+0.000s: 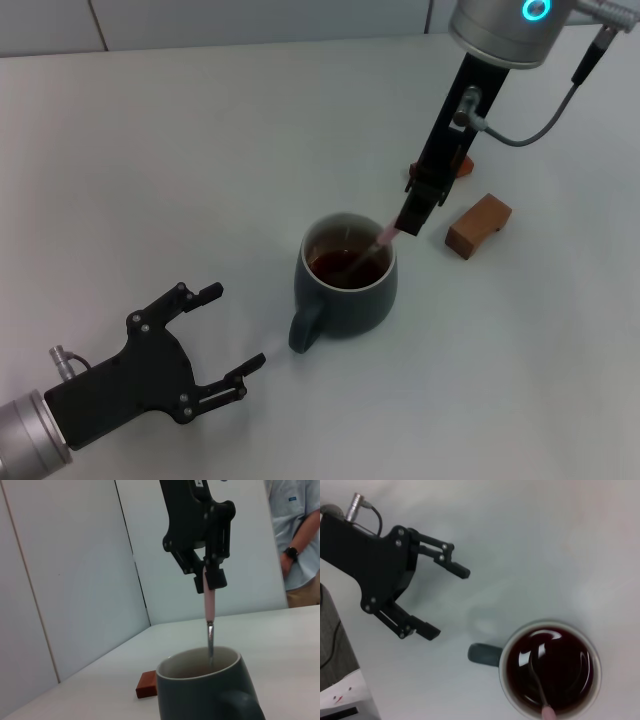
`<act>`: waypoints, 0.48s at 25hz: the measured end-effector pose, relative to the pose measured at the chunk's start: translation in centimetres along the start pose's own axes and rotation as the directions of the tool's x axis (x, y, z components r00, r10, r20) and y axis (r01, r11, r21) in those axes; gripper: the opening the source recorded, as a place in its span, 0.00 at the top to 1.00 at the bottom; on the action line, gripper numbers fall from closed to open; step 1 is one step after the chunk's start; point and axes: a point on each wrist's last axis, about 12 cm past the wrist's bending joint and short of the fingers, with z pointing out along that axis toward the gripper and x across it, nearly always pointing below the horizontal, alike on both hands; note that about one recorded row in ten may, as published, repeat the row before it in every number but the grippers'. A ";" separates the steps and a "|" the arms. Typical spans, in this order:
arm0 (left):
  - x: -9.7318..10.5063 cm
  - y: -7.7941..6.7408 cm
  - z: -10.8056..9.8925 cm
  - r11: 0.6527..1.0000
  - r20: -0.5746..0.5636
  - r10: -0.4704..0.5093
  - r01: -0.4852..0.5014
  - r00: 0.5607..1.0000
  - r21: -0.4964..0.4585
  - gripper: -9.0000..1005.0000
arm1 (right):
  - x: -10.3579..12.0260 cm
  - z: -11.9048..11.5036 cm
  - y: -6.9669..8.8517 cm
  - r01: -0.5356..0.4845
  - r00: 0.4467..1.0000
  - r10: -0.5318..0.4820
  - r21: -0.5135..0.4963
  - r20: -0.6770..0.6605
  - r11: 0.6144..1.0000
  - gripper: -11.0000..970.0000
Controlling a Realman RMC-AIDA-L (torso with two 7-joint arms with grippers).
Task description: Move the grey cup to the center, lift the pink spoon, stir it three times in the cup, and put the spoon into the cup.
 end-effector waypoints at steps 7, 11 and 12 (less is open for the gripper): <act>-0.1 -0.1 0.0 1.000 0.007 -0.002 0.002 1.000 0.000 0.16 | 0.5 -0.5 0.1 0.010 0.997 -0.016 0.081 0.080 0.997 0.85; 0.0 0.0 0.0 1.000 0.005 -0.003 0.003 1.000 -0.005 0.16 | 1.9 -2.4 0.1 0.002 0.966 -0.033 0.118 0.255 0.993 0.76; 0.0 0.0 0.0 1.000 0.005 -0.003 0.003 1.000 -0.007 0.16 | 2.4 -2.7 0.1 -0.001 0.954 -0.038 0.130 0.297 0.992 0.72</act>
